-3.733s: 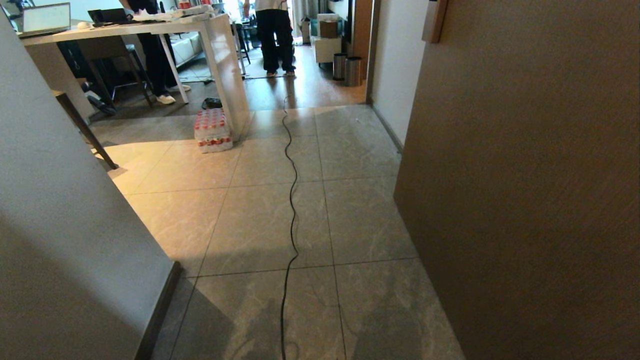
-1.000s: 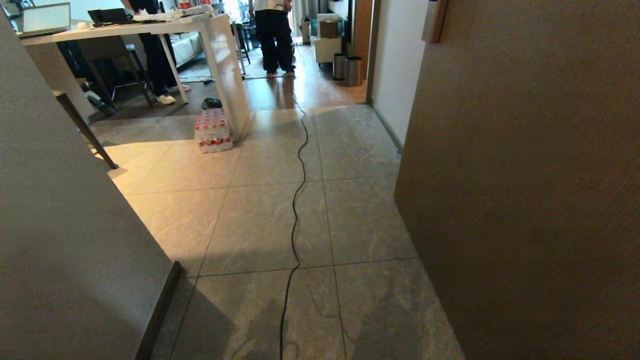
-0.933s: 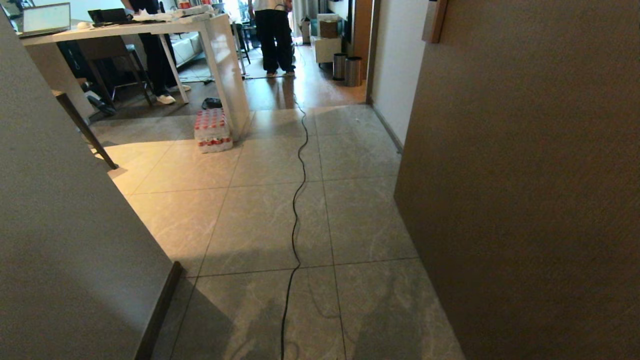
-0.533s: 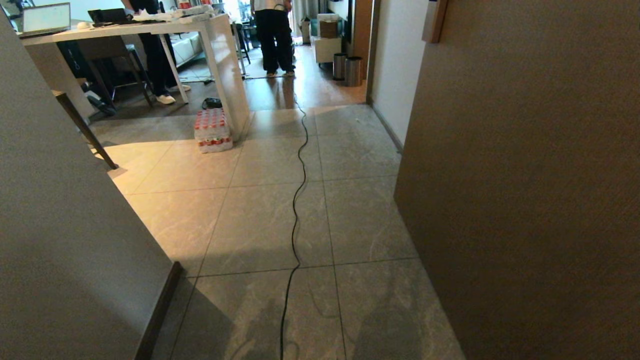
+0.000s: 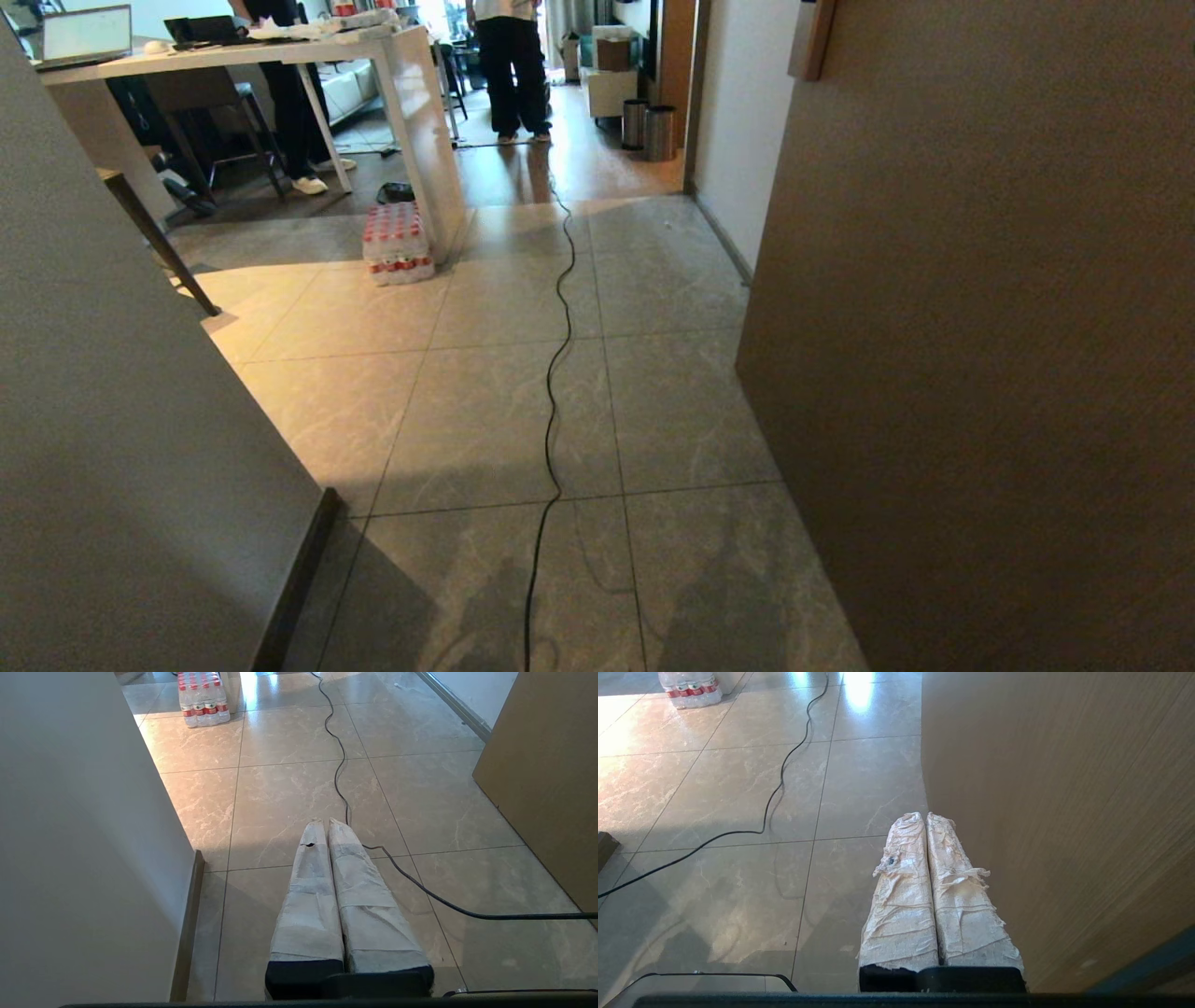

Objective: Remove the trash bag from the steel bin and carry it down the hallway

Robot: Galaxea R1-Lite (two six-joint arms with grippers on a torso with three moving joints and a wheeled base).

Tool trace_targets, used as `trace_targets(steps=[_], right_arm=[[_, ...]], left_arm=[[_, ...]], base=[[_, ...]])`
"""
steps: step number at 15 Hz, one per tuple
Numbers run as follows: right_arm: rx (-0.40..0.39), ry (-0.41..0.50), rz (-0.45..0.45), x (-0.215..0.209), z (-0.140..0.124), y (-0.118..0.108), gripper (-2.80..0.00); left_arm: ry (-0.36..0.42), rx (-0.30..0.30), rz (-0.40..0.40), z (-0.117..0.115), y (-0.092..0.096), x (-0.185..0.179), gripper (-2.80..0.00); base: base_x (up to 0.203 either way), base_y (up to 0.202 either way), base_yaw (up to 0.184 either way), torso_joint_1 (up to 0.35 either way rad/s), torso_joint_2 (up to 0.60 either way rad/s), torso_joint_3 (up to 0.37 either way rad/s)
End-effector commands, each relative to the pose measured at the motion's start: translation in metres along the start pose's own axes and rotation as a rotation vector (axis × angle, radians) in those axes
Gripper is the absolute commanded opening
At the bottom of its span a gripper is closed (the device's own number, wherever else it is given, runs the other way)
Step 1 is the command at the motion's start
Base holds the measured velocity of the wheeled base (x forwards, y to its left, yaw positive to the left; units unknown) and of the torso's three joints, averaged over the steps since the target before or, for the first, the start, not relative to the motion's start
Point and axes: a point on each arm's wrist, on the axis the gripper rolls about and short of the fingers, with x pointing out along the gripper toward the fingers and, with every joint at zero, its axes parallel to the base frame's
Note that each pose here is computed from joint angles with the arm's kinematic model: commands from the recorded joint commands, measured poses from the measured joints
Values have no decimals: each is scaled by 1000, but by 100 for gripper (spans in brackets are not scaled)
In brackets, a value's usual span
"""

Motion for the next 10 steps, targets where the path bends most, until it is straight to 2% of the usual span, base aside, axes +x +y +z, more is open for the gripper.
trace_targets(steps=[1,10], right_arm=[[0,0,2,0,0,0,-280],[0,1,0,0,0,0,-280]], left_arm=[[12,0,1,-3,0,1,-280],[10,0,1,-3,0,1,-280]], base=[[0,0,0,0,0,0],[0,0,0,0,0,0]])
